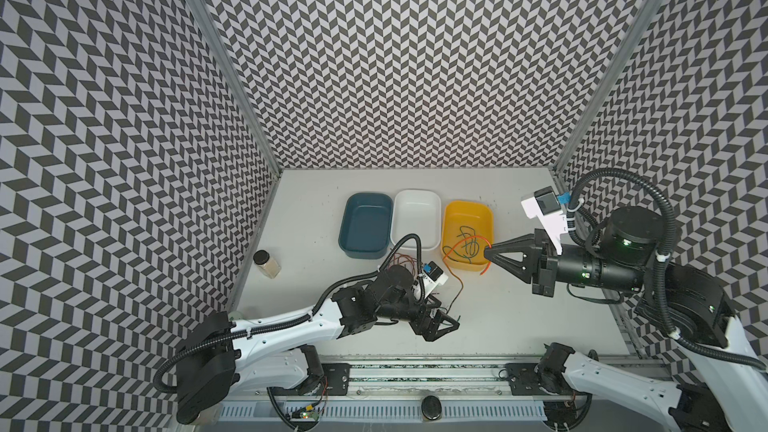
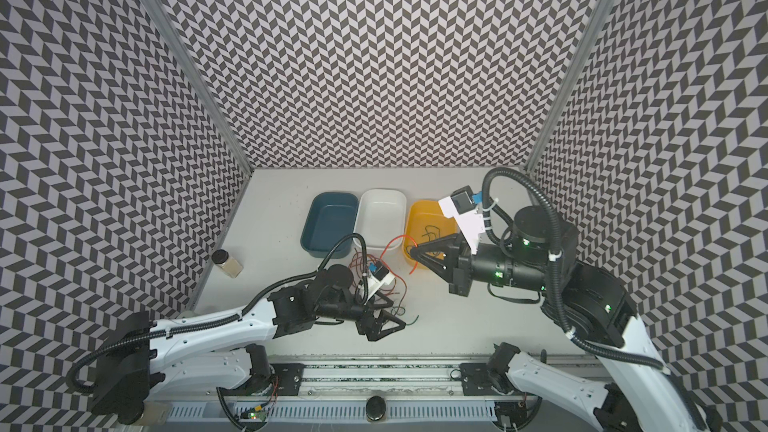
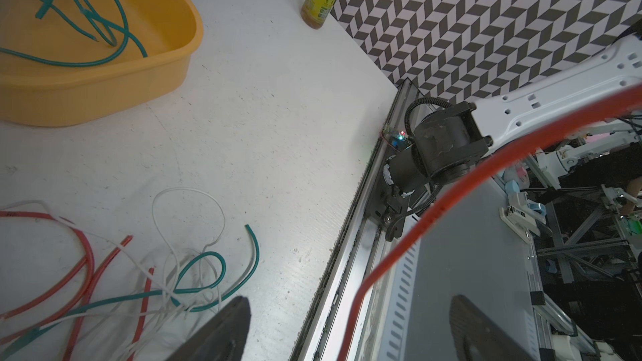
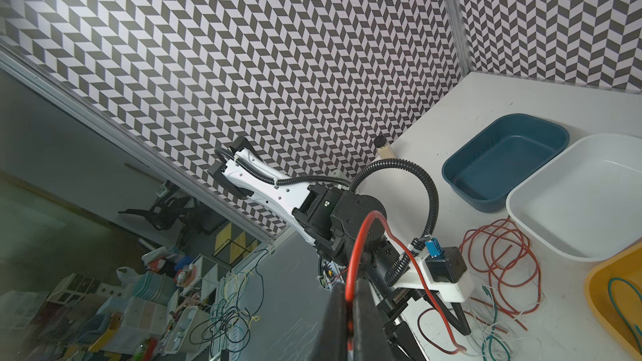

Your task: Untangle the cables

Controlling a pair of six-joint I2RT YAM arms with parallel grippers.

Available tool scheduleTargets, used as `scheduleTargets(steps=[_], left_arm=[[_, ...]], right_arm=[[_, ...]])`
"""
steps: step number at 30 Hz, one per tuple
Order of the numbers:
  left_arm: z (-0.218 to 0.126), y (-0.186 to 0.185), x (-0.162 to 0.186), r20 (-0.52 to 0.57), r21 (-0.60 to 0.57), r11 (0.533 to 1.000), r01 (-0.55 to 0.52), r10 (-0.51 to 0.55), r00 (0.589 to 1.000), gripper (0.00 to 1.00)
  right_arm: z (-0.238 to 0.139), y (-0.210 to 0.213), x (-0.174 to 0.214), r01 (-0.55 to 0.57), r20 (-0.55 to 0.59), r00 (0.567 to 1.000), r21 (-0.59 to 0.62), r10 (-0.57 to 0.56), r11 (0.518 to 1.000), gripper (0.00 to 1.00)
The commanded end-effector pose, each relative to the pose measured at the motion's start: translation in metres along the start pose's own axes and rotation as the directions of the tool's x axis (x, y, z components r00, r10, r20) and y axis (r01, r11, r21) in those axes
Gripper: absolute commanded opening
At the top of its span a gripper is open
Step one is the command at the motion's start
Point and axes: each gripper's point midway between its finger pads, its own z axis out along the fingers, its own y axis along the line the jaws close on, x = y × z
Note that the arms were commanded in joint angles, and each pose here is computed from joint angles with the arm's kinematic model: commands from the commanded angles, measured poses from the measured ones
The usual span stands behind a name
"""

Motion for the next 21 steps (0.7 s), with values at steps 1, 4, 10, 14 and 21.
scheduleTargets(steps=[1,4,10,14,21], left_arm=[[0.001,-0.009,-0.018,0.045,0.014,0.999,-0.049,0.048,0.998,0.86],[0.001,-0.008,-0.018,0.045,0.011,0.999,-0.048,0.047,0.998,0.78],[-0.003,-0.008,-0.019,0.057,-0.003,0.999,-0.053,0.053,0.997,0.58],[-0.006,-0.008,-0.021,0.069,-0.016,0.998,-0.055,0.056,0.996,0.45],[-0.011,-0.009,-0.023,0.081,-0.025,0.998,-0.057,0.059,0.995,0.33]], right_arm=[[-0.006,0.012,-0.012,0.021,0.061,0.998,-0.044,-0.018,0.999,0.00],[-0.011,0.014,-0.014,0.024,0.076,0.997,-0.041,-0.021,0.999,0.00],[-0.018,0.012,-0.015,0.030,0.096,0.995,-0.013,-0.029,0.999,0.00],[-0.022,0.007,-0.011,0.024,0.110,0.994,0.004,-0.024,1.000,0.00],[-0.034,-0.002,-0.006,0.021,0.142,0.989,0.060,-0.030,0.998,0.00]])
